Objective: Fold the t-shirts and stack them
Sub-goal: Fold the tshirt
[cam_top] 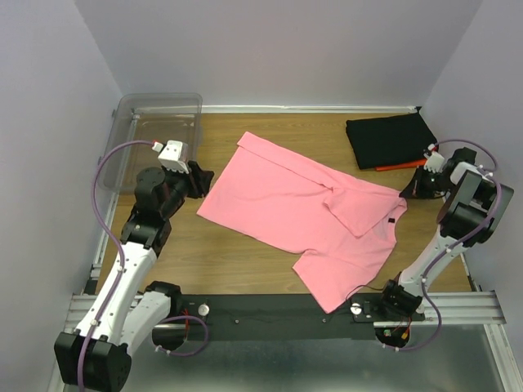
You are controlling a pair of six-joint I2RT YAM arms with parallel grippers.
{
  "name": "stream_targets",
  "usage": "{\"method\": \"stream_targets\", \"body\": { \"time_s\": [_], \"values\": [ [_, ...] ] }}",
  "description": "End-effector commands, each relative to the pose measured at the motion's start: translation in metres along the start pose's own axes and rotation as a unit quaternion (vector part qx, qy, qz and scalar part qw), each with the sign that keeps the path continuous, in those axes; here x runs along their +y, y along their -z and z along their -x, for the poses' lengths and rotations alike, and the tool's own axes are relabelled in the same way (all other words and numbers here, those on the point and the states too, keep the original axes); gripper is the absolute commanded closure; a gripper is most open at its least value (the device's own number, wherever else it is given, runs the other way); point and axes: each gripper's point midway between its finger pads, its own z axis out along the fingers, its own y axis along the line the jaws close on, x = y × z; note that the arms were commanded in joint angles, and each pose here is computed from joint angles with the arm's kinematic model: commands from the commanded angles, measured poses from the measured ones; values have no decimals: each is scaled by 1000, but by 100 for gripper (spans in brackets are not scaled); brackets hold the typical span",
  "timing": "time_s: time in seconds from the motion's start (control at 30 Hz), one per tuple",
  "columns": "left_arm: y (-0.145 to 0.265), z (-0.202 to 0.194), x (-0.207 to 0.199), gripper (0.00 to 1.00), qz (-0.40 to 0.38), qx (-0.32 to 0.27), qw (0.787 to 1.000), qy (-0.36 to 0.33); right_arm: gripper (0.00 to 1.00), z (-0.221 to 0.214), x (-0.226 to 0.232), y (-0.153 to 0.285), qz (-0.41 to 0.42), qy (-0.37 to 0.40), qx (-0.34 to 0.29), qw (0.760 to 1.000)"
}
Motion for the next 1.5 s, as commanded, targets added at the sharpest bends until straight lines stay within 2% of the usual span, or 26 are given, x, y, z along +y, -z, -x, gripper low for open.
{"method": "stream_targets", "body": {
  "time_s": [0.0,0.17,0.23,0.27,0.3,0.33,0.37,0.4,0.47,0.5,0.6,0.7,0.73,0.83,0.87,0.9,0.93,1.0,1.03,1.13,1.23,1.27,1.3,1.33,1.47],
  "values": [
    [-5,-23,4,48,10,27,998,62,96,6,-28,5,-47,14,2,999],
    [-7,-50,4,49,18,61,990,124,96,22,-35,16,-71,28,-13,997],
    [-5,-65,8,48,38,80,983,162,92,24,-37,18,-76,35,-14,996],
    [-5,-72,9,48,45,88,979,176,85,25,-36,21,-78,39,-16,996],
    [-4,-89,13,47,60,110,973,194,74,25,-37,23,-82,53,-16,995],
    [-3,-98,19,47,81,119,967,210,53,20,-34,25,-80,58,-14,995],
    [-1,-117,23,46,104,148,955,237,45,24,-28,36,-86,87,-24,992],
    [0,-125,27,46,119,158,948,248,33,23,-23,42,-86,102,-29,991],
    [3,-148,32,46,149,183,932,276,23,13,-11,49,-79,130,-29,988],
    [3,-159,35,47,159,197,925,283,13,21,1,66,-89,178,-48,979],
    [1,-178,36,49,192,216,909,299,1,8,31,70,-74,252,-48,964],
    [-3,-185,44,50,250,216,897,293,0,-12,84,68,-21,334,-55,941],
    [-1,-200,42,50,276,238,883,294,0,-18,100,67,-1,355,-59,933],
    [-1,-219,54,50,338,260,862,275,0,-55,179,66,117,436,-74,889],
    [-1,-224,57,50,347,265,858,272,0,-65,193,66,142,453,-73,877],
    [0,-231,60,50,361,271,850,271,1,-76,210,66,178,482,-77,854],
    [1,-232,65,49,373,267,847,269,1,-102,229,64,222,499,-50,836],
    [1,-235,69,49,384,263,843,268,2,-125,247,67,261,535,-37,803],
    [-1,-234,71,49,386,257,845,267,3,-134,253,68,278,564,-36,777],
    [-7,-229,79,49,404,240,843,262,4,-164,270,67,314,601,-10,735],
    [-11,-228,83,49,419,238,836,261,7,-175,277,68,320,617,6,719],
    [-11,-229,83,49,422,239,835,261,7,-182,284,69,327,629,12,705],
    [-9,-230,85,49,429,241,831,260,8,-186,284,68,323,629,21,707],
    [-8,-229,89,49,437,233,830,255,9,-190,291,70,326,643,19,693],
    [-6,-231,98,53,449,228,825,255,10,-208,298,71,326,668,33,668]
  ]
}}
